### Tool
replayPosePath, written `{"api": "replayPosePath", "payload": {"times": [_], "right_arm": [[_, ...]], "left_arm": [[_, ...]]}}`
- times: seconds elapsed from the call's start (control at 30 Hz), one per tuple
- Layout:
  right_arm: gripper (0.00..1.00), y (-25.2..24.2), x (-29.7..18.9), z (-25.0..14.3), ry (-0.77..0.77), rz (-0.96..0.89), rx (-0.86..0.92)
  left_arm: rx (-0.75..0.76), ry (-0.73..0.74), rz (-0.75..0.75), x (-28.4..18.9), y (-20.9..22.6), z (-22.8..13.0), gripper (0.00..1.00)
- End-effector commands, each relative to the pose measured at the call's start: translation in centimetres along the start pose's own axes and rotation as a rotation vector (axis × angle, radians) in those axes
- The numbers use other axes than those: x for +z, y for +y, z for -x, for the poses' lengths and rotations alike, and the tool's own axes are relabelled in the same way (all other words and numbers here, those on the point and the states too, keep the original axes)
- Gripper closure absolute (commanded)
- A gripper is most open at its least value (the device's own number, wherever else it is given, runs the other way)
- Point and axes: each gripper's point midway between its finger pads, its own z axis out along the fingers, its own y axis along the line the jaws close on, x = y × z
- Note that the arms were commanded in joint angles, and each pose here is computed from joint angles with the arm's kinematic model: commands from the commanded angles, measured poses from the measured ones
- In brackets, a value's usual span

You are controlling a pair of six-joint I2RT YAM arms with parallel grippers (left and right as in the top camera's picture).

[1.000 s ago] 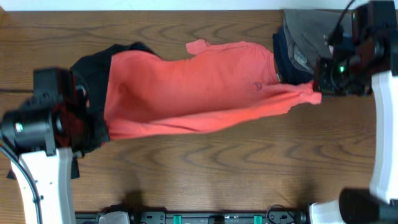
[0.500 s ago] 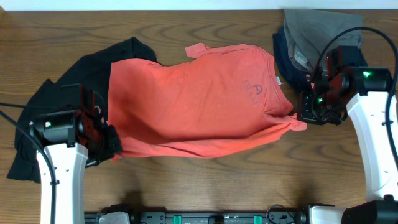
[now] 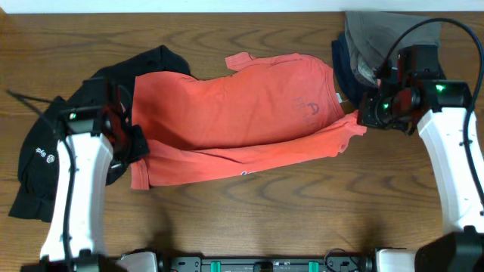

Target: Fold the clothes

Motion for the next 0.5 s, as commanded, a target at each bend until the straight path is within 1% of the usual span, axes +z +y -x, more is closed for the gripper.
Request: {"api": "replayPosePath", "payload": {"times": [0.0,0.17,0.23,0.47], "right_arm": [[0.99,0.2,1.6,0.9,0.0,0.009,-0.033],[0.99,0.9,3.6,3.3,-0.057,0.029,-0.067],[0.99,1.5,4.5,4.3,-0.077,0.069,-0.079],[0.99,1.9,7.3,4.4,-0.04,0.089,-0.096]], "left_arm": [[-0.017,0.017,0.054,1.6,0.7,0.8,0.94],[-0.04,-0.004,0.092,3.6,0.8,2.8,0.94],[-0.056,-0.017,0.11,4.3,1.0,3.5,0.94],[-0.06,-0.044,0.103,5.2,0.6,4.7,0.94]]}}
